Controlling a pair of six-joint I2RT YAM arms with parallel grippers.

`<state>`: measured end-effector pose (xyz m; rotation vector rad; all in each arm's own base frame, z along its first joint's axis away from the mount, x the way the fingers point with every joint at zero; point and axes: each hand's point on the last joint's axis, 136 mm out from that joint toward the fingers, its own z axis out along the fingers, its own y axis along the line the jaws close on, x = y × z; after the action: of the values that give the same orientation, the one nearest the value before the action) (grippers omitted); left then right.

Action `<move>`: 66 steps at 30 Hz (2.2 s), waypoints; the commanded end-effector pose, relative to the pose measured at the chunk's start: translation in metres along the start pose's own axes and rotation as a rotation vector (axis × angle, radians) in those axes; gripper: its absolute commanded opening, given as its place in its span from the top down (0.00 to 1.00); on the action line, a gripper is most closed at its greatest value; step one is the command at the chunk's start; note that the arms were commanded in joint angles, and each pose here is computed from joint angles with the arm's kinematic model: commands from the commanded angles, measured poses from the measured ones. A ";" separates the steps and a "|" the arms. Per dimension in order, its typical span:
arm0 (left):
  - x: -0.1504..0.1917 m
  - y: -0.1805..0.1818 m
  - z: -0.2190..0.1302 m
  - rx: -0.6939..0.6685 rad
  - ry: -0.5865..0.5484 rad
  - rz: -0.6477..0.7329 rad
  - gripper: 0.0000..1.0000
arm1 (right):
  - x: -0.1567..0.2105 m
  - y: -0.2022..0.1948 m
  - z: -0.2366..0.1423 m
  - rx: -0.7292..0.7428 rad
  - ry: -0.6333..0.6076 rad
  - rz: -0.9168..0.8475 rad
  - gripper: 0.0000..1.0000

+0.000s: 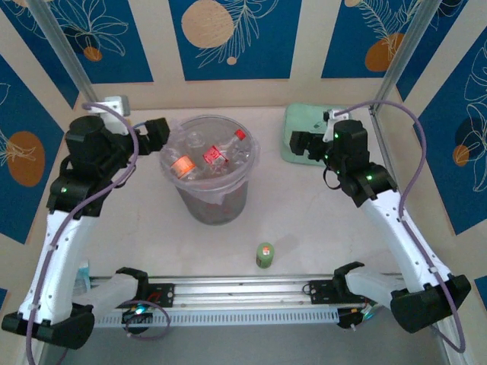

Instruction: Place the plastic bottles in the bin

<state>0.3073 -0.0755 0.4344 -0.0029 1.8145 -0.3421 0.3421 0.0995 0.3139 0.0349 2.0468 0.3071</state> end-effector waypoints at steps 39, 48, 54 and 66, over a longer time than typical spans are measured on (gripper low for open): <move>0.268 0.182 0.123 -0.424 0.015 0.160 0.01 | 0.152 -0.138 0.129 0.144 -0.123 -0.086 0.01; 0.283 0.167 0.139 -0.367 0.044 0.231 0.00 | 0.151 -0.139 0.129 0.141 -0.121 -0.079 0.01; 0.283 0.169 0.140 -0.374 0.041 0.232 0.00 | 0.151 -0.139 0.129 0.142 -0.121 -0.079 0.01; 0.284 0.170 0.140 -0.377 0.043 0.234 0.00 | 0.151 -0.139 0.130 0.142 -0.115 -0.076 0.01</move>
<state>0.3843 0.0088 0.0843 -0.0716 1.9124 0.1722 0.3916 0.0140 0.0817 0.0796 1.9867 0.1069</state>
